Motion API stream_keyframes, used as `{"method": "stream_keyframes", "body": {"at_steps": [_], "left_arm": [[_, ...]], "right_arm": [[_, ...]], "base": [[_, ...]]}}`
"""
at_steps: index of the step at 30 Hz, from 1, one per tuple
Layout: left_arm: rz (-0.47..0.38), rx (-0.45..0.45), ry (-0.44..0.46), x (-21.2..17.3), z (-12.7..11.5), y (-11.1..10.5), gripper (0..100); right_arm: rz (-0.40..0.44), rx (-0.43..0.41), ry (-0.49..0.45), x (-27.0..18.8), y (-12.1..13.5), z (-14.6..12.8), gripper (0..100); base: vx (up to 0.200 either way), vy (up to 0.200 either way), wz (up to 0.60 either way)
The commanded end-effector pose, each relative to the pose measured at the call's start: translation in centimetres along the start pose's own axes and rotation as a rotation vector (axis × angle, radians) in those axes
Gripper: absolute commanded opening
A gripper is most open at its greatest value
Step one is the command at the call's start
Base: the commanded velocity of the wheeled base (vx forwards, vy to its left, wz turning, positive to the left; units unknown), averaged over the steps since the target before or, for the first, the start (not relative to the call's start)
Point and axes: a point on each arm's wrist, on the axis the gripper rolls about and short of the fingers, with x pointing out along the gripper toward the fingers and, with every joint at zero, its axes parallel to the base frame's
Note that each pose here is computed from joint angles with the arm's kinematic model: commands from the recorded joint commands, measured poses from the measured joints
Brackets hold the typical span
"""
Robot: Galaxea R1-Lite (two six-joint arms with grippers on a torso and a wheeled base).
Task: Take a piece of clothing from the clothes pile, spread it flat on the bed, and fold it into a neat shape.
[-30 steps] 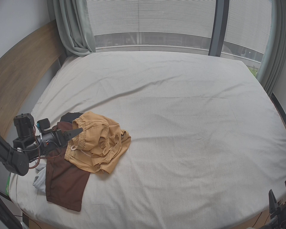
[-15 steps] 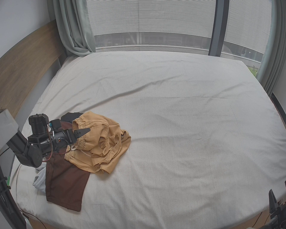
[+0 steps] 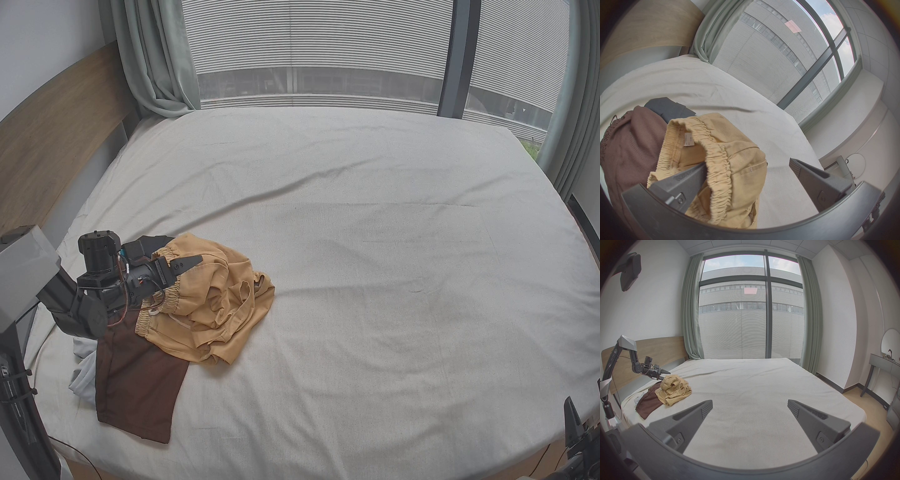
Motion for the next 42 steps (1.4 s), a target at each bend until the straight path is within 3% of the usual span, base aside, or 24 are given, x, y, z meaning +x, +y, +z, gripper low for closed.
{"method": "stream_keyframes", "body": {"at_steps": [1,15,16,30,42], "left_arm": [[-0.013,0.003,0.008,0.8,-0.4,-0.1,100],[0.003,0.012,-0.022,2.5,0.0,0.7,100],[0.005,0.012,-0.020,2.6,-0.1,0.8,0],[0.007,-0.006,0.006,1.9,-0.9,0.8,0],[-0.076,-0.072,-0.070,-1.3,0.4,-3.7,0]], "right_arm": [[-0.001,0.000,-0.003,0.0,0.0,-0.4,100],[-0.001,0.000,-0.002,0.0,0.0,-0.4,100],[-0.001,0.002,-0.002,0.0,0.0,-0.4,100],[-0.001,0.006,-0.002,0.0,0.0,-0.4,100],[-0.001,0.006,-0.002,0.0,0.0,-0.4,100]], "base": [[0.000,0.000,0.00],[0.000,0.000,0.00],[0.000,0.000,0.00],[0.000,0.000,0.00],[0.000,0.000,0.00]]}}
